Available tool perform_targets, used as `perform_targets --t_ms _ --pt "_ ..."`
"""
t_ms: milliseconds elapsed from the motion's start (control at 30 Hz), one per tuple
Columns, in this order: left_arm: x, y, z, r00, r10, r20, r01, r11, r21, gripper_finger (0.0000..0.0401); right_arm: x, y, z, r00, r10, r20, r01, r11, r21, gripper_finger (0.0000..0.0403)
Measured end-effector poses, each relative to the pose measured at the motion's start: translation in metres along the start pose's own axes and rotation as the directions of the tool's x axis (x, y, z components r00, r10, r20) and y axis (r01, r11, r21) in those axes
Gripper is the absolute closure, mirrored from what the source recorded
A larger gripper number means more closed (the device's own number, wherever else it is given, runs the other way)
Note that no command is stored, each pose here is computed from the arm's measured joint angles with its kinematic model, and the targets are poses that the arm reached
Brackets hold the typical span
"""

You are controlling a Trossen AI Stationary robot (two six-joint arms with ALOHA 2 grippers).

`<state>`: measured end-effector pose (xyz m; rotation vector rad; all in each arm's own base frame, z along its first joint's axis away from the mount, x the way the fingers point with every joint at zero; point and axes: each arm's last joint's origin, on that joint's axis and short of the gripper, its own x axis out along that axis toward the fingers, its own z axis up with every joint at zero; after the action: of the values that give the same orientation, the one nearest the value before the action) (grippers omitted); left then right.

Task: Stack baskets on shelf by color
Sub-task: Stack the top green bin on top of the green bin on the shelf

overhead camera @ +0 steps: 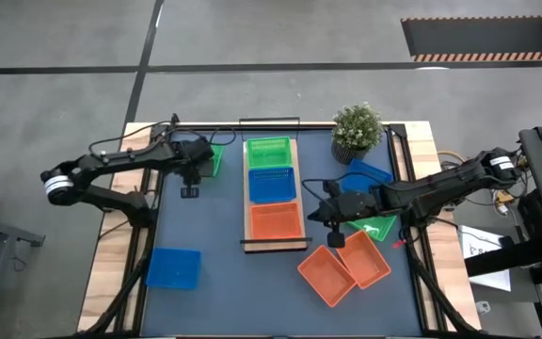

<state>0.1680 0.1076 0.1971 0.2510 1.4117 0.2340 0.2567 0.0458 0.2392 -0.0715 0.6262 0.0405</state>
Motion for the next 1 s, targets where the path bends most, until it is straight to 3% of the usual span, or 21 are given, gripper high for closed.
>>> perform_targets --t_ms 167,400,600,900,1000 --pt "-0.008 0.0 -0.002 1.0 0.003 -0.003 -0.003 1.0 0.003 0.0286 0.002 0.0 -0.001 1.0 0.0 -0.01 0.0 1.0 -0.001 0.0394" --pt "-0.025 0.009 -0.002 0.998 0.041 0.037 -0.043 0.998 0.041 0.0283 0.0 0.0 -0.002 1.0 0.006 -0.021 -0.007 0.998 -0.068 0.0394" --pt "-0.006 0.018 0.002 0.998 -0.029 0.056 0.028 1.0 0.013 0.0283 0.0 -0.006 0.0 1.0 -0.012 -0.017 0.009 0.981 -0.194 0.0394" --pt "0.026 0.021 0.006 0.993 -0.1 -0.07 0.101 0.995 0.012 0.0286 -0.002 -0.011 -0.003 0.997 -0.027 -0.068 0.011 0.976 -0.217 0.0394" --pt "0.031 0.02 0.006 0.988 -0.119 -0.096 0.121 0.993 0.014 0.0315 -0.004 -0.011 -0.004 0.997 -0.027 -0.074 0.009 0.971 -0.239 0.0394"
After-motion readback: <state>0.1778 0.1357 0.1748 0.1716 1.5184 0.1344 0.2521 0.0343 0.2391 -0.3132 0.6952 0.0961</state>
